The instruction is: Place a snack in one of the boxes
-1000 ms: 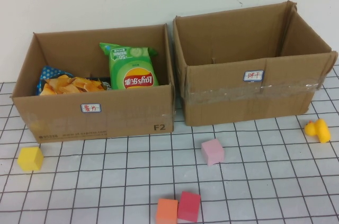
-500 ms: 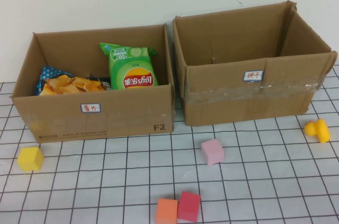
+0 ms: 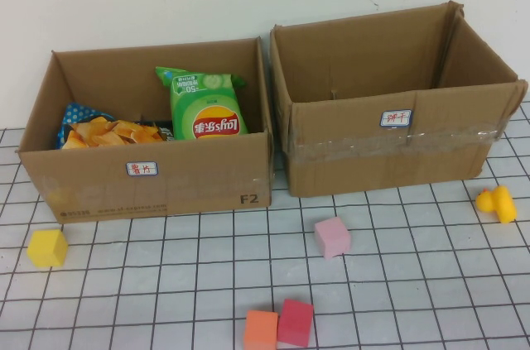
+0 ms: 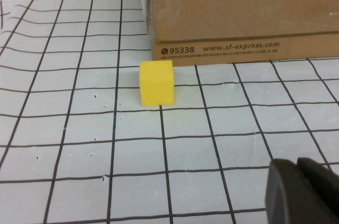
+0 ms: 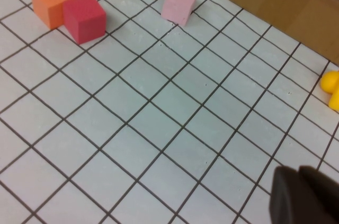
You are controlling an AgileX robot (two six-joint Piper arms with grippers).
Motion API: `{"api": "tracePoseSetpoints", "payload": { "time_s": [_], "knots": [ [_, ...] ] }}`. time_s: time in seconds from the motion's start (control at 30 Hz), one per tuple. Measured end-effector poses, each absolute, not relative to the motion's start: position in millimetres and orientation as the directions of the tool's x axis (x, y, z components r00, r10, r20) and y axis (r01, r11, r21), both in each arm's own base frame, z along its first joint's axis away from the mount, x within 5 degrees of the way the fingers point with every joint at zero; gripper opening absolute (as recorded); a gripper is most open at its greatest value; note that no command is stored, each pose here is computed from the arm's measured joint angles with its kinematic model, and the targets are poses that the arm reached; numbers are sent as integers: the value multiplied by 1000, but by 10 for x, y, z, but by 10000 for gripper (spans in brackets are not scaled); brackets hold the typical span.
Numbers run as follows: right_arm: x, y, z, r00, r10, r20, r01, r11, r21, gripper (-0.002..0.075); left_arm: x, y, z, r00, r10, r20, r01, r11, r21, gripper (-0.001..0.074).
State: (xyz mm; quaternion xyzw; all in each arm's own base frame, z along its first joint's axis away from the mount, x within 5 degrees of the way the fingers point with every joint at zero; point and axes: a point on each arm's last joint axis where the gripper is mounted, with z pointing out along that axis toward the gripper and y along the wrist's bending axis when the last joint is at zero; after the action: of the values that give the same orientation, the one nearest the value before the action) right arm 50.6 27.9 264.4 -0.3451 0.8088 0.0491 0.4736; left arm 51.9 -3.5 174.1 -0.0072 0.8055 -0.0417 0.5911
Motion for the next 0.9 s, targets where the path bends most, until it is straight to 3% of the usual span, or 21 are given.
{"api": "tracePoseSetpoints", "payload": {
  "time_s": [0.17, 0.5, 0.67, 0.9],
  "knots": [
    [429, 231, 2672, -294, -469, -833, -574, 783, -239, 1, 519, -35, 1741, -301, -61, -952, 38, 996, -76, -1],
    [311, 71, 2701, -352, -322, -879, -280, 932, -229, 1, 519, -35, 1741, -301, -61, -952, 38, 996, -76, -1],
    [320, 40, 2687, -375, -315, -872, -217, 944, -248, 1, 519, -35, 1741, -301, -59, -952, 38, 997, -74, -1],
    [506, 25, 2460, -239, -352, -905, -156, 934, -322, 1, 519, -35, 1741, -301, -59, -952, 38, 997, -74, -1]
  ]
}}
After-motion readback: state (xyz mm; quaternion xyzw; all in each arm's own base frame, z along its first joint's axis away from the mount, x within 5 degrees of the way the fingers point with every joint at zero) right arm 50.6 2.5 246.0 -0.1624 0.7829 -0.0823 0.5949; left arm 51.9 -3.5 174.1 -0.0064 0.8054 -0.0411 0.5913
